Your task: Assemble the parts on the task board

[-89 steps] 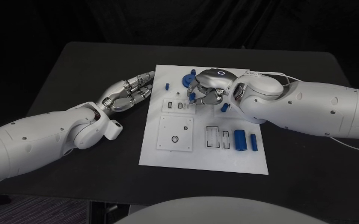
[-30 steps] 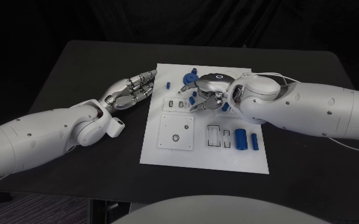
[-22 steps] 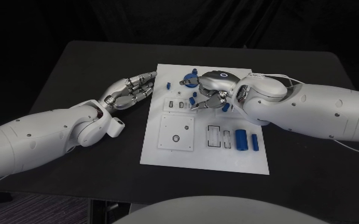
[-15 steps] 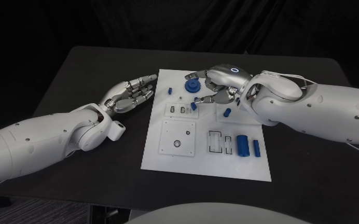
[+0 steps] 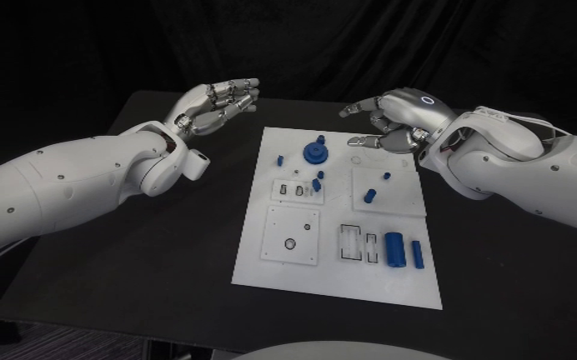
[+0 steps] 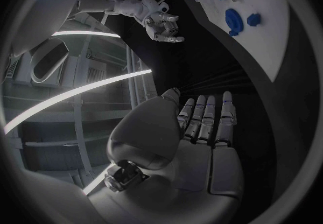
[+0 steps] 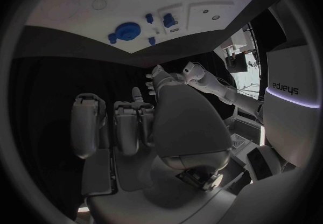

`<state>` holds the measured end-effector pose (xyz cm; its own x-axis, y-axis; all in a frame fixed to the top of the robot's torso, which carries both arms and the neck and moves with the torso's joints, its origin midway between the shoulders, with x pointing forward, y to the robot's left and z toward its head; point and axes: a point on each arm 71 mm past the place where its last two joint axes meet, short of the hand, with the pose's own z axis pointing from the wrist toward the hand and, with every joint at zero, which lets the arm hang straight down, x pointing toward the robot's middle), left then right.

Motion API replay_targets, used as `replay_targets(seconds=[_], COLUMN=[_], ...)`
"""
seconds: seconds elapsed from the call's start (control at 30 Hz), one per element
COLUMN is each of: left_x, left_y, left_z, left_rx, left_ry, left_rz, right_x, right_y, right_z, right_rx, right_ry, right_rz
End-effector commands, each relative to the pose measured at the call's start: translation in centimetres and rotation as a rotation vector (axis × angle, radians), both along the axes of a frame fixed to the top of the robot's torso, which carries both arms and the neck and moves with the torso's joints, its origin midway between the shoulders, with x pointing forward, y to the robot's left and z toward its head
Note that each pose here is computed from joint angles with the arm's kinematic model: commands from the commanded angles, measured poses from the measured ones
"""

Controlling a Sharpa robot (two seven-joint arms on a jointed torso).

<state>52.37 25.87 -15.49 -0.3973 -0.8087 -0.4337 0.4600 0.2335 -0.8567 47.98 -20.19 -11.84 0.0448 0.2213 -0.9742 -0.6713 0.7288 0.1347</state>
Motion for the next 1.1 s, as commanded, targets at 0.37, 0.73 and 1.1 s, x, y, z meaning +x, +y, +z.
replay_targets(seconds=[0.37,0.73,1.1], left_x=[0.50,-1.31,-1.82], left_y=[-5.6,-11.1,-12.8], left_z=[-0.52,0.21,0.13], left_rx=[0.481,0.895,1.126], left_ry=[0.006,-0.025,0.076], left_rz=[0.045,0.104,0.112], right_x=[0.7,1.5,1.5], right_y=[-3.1,-5.0,-4.9], right_z=[0.1,-0.2,-0.1], right_rx=[0.031,0.011,0.029], right_ry=[0.027,0.044,0.030], right_rz=[-0.118,-0.182,-0.200])
